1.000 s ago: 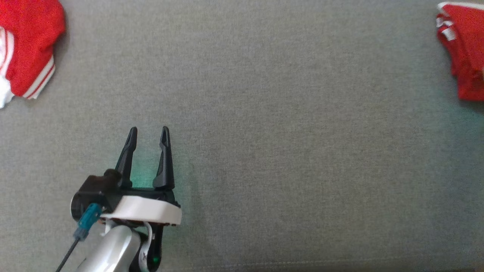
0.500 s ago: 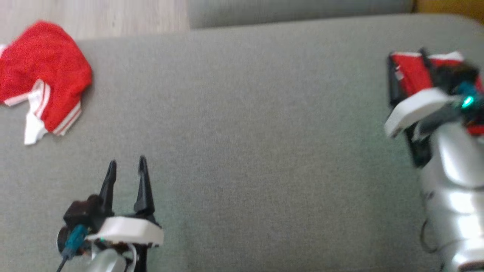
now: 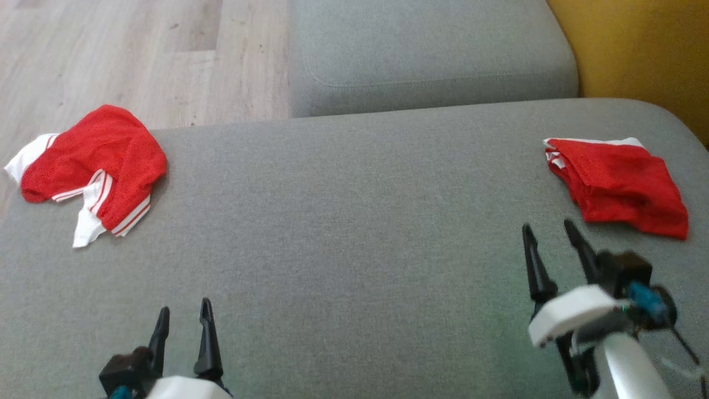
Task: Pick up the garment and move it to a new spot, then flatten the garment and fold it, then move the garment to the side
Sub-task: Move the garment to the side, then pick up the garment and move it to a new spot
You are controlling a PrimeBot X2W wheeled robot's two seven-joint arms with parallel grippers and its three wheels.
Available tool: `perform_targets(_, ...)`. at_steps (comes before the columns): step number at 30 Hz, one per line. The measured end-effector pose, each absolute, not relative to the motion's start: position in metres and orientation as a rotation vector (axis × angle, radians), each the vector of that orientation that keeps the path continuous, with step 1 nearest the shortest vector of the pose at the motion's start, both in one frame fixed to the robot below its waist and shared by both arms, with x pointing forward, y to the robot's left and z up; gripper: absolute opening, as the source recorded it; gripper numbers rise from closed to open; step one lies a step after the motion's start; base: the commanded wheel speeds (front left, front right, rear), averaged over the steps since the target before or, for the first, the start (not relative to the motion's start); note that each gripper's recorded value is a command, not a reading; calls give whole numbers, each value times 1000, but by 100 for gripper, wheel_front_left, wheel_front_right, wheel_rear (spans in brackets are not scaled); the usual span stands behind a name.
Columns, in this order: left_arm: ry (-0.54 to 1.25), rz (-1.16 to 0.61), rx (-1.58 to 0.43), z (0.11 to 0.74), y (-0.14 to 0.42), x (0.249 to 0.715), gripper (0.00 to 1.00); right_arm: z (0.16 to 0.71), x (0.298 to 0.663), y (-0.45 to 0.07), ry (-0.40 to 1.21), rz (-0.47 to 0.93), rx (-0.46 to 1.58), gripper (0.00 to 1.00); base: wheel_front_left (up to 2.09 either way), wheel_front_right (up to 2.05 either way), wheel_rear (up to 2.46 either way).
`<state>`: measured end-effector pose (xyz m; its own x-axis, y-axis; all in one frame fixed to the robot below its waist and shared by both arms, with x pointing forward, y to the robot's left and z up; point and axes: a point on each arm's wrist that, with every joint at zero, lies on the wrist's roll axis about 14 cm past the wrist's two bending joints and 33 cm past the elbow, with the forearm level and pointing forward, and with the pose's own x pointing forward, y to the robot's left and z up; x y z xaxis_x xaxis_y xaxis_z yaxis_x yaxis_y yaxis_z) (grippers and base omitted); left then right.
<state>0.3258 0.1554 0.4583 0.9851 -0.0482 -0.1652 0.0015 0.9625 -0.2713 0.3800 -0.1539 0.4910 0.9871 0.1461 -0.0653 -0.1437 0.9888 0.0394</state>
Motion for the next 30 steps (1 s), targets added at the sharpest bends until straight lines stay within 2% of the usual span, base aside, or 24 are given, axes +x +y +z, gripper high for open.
perform_targets(4,185,-5,-291,453,158,315,100,482,358,-143,88,163,115,100,0,0,0)
perform_targets(10,196,20,-299,448,163,307,100,476,340,-138,109,177,131,100,0,0,0)
perform_targets(30,200,8,-308,446,158,303,100,475,335,-137,112,180,137,100,0,0,0)
